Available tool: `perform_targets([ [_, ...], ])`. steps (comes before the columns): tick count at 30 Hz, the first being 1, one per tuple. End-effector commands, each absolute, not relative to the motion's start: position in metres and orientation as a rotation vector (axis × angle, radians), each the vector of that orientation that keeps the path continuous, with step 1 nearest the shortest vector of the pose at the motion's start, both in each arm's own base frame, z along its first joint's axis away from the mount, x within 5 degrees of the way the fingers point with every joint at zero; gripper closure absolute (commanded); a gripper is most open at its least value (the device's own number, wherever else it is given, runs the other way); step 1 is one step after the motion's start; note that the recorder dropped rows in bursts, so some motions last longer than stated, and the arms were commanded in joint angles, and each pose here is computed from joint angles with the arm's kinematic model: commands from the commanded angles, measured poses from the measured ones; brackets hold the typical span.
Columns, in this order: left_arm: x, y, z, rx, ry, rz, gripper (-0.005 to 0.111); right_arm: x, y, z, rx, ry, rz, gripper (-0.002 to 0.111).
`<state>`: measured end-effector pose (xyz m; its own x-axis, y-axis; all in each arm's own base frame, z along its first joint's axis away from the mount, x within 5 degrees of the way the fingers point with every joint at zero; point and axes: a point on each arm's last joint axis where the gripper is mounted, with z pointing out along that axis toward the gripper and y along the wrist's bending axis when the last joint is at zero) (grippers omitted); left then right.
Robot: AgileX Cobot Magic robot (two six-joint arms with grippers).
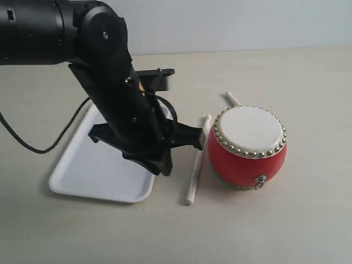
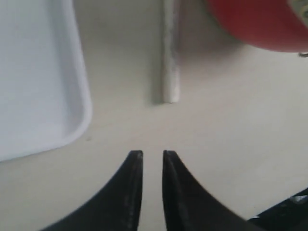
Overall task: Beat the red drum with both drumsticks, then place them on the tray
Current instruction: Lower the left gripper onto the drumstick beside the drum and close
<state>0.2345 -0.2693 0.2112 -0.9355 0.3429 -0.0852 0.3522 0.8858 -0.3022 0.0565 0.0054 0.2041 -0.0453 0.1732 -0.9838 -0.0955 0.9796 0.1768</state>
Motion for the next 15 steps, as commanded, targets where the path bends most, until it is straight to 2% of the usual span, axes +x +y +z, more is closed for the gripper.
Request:
perform_targets([
  [1, 0.235, -0.285, 0.214, 0.566, 2.953, -0.686, 0.089, 0.056, 0.005, 0.204, 0.061, 1.593, 0.217, 0.108],
  [6, 0.231, -0.290, 0.202, 0.556, 2.920, -0.451, 0.085, 0.056, 0.005, 0.204, 0.061, 1.593, 0.217, 0.108],
  [9, 0.228, -0.300, 0.193, 0.583, 2.931, -0.446, 0.062, 0.056, 0.005, 0.204, 0.061, 1.593, 0.217, 0.108],
  [15, 0.228, -0.310, 0.197, 0.543, 2.904, -0.599, 0.059, 0.056, 0.005, 0.204, 0.061, 1.593, 0.217, 0.108],
])
